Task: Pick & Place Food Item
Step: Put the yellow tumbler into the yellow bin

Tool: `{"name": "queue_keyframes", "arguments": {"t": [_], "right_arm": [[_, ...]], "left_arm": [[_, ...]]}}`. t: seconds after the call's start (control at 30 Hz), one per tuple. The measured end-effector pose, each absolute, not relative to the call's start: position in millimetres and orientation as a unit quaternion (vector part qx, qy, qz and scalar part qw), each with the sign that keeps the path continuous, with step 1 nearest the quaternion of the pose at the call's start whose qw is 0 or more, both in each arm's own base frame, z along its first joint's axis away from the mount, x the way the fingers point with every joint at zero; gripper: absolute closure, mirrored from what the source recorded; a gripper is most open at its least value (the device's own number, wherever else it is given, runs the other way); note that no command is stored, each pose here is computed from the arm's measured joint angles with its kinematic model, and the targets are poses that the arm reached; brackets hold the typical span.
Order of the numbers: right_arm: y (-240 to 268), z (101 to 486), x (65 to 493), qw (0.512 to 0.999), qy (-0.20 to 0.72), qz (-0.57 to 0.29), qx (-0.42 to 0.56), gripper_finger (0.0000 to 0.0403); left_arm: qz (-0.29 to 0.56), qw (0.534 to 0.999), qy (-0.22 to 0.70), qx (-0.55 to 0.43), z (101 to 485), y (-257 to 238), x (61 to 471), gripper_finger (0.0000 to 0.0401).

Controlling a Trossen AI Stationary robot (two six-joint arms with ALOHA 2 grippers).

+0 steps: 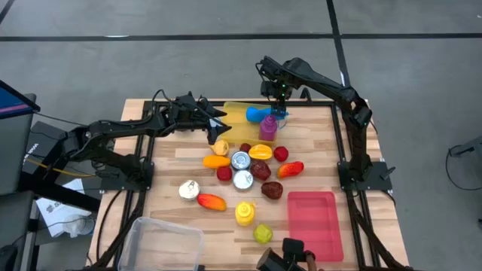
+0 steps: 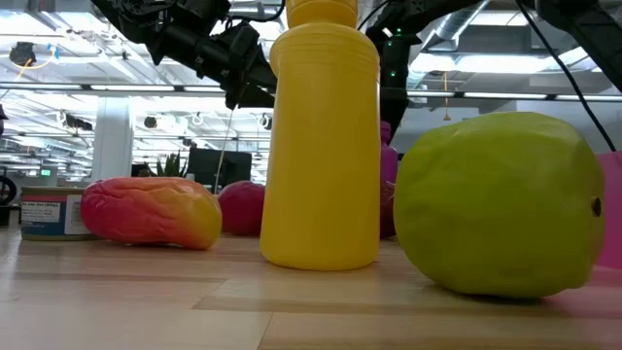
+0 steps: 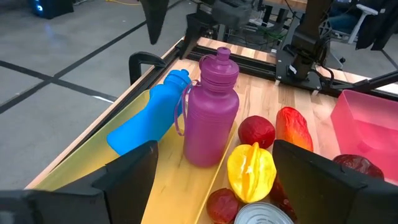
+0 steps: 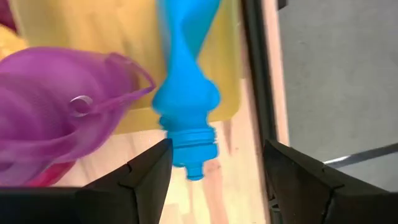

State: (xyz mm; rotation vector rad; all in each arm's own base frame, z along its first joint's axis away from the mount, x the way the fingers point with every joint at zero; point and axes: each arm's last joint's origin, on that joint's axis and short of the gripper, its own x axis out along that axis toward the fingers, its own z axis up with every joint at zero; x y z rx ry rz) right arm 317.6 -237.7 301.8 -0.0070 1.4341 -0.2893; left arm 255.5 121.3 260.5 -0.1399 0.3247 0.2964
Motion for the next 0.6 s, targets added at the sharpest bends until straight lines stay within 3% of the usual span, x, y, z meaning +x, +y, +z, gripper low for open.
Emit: {"name": "queue_keyframes", "arguments": {"t": [0.33,0.47,0.6], "right_arm": [[-244,340,331,0.806,0.562,-0.183,-0.043,0.0163],[-228,354,343,0.842,0.52,-0.136,-0.037,0.0163],[-198,360,366,0.879,0.472,-0.053,-0.039,0.0163]], "left_arm": [[0.144,0.972,0.179,-0.058,260,119,251,0.0092],[0.114,0.975,0.183,-0.055,264,113,241,0.0092],[0.006,0.986,0.157,-0.059,268,92,230,0.0092]]}}
